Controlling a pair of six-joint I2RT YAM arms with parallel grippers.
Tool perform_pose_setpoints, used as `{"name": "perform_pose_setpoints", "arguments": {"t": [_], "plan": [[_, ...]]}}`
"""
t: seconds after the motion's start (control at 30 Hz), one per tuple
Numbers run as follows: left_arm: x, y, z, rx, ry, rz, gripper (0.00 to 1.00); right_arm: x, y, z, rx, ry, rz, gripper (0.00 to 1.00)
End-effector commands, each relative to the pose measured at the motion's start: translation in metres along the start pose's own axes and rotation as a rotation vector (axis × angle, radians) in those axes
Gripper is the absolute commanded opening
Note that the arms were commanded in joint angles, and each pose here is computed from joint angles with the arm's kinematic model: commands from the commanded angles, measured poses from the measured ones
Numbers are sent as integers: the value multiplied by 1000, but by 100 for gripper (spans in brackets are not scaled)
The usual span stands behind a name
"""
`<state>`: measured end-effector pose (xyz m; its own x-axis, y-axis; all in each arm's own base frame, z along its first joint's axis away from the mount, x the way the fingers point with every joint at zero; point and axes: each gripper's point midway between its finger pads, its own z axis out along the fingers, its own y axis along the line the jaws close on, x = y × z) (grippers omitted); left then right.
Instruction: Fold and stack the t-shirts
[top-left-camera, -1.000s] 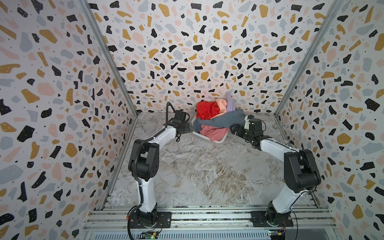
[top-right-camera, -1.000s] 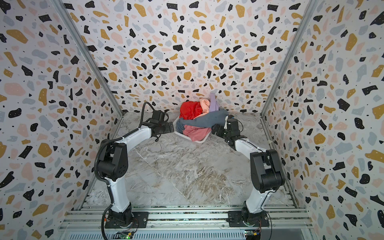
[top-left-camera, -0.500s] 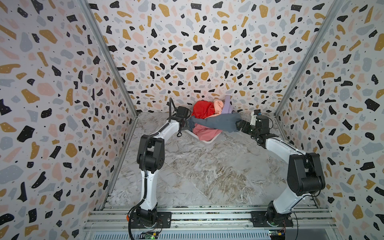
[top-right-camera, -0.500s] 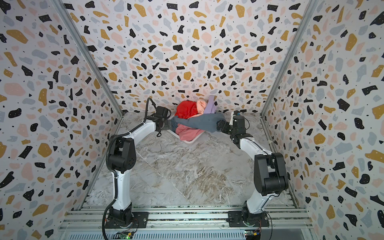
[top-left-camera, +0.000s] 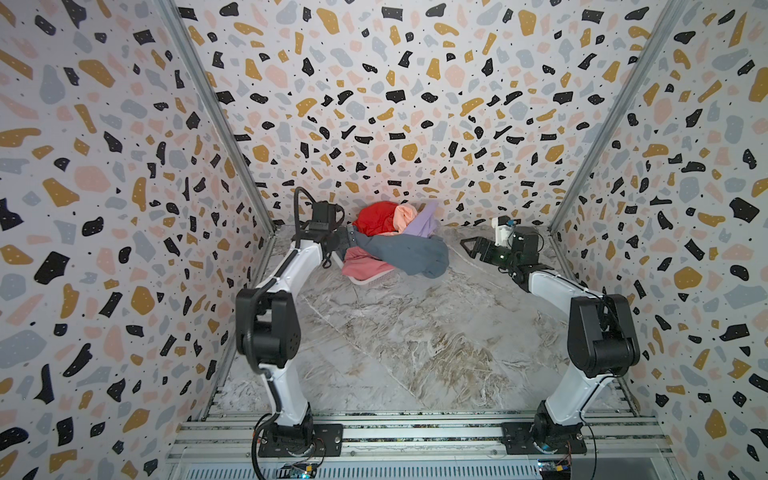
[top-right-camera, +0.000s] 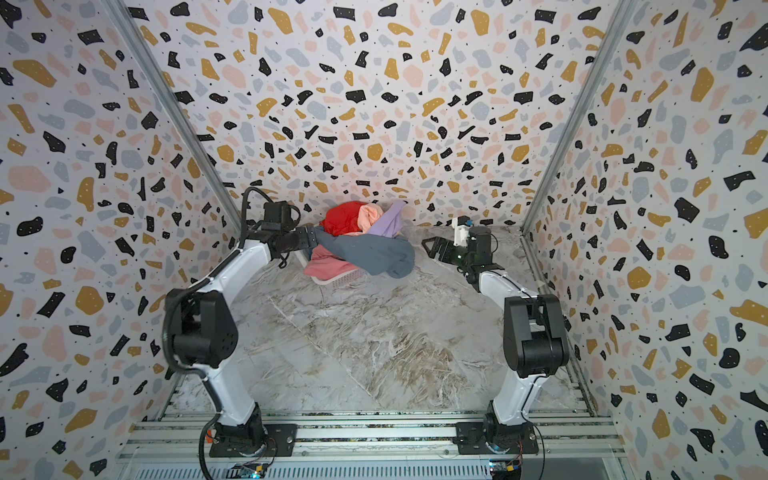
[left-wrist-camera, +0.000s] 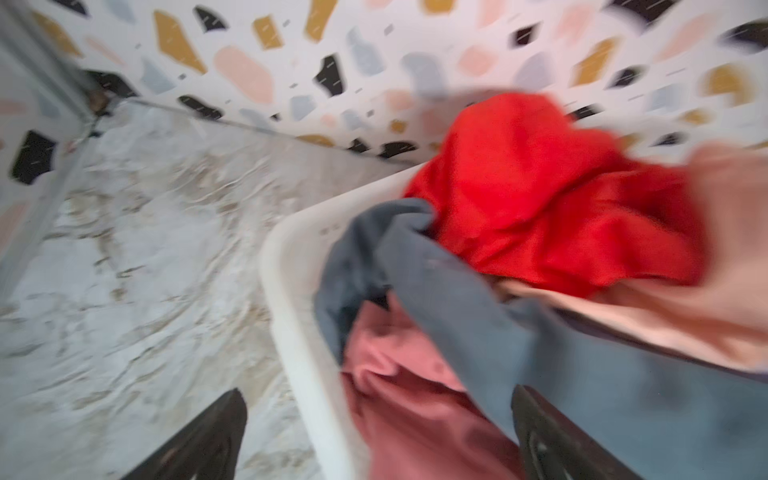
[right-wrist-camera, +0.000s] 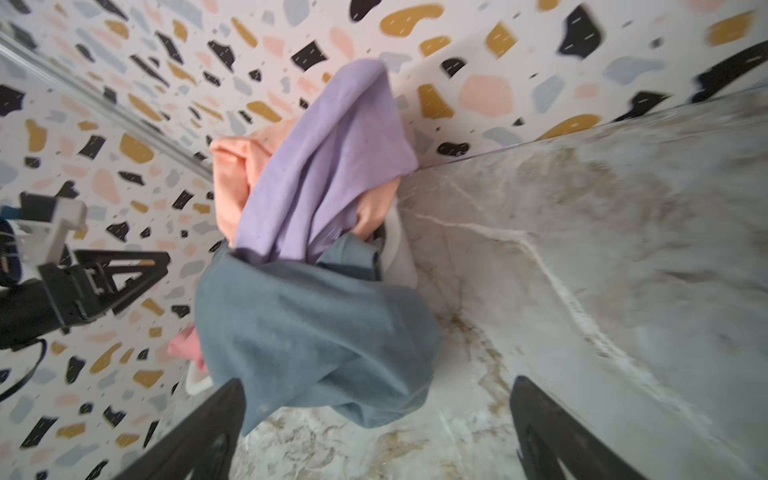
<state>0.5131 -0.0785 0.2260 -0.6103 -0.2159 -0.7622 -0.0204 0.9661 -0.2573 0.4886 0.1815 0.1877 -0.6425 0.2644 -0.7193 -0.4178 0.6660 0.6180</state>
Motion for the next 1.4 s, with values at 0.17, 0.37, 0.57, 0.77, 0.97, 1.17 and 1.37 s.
{"name": "perform_pose_setpoints", "arguments": {"t": [0.17, 0.37, 0.57, 0.77, 0.97, 1.17, 1.37], "plan": [[-20, -40, -53, 243, -133, -75, 100, 26, 42, 54, -151, 94, -40, 96], [-16, -35, -66, 221, -143, -85, 100, 30, 47, 74, -173, 101, -17, 64], [-16, -33, -73, 214, -151, -98, 100, 23, 52, 74, -155, 72, -18, 12], [-12, -30, -79, 208, -158, -94, 100, -8, 74, 54, -147, -19, -59, 0], [-7, -28, -83, 200, -155, -83, 100, -36, 102, 26, -163, -106, -86, 0], [-5, -27, -82, 197, -152, -75, 100, -105, 175, -33, -215, -286, -253, 0], [-12, -35, -80, 239, -156, -63, 100, -207, 287, -155, -212, -643, -575, 0]]}}
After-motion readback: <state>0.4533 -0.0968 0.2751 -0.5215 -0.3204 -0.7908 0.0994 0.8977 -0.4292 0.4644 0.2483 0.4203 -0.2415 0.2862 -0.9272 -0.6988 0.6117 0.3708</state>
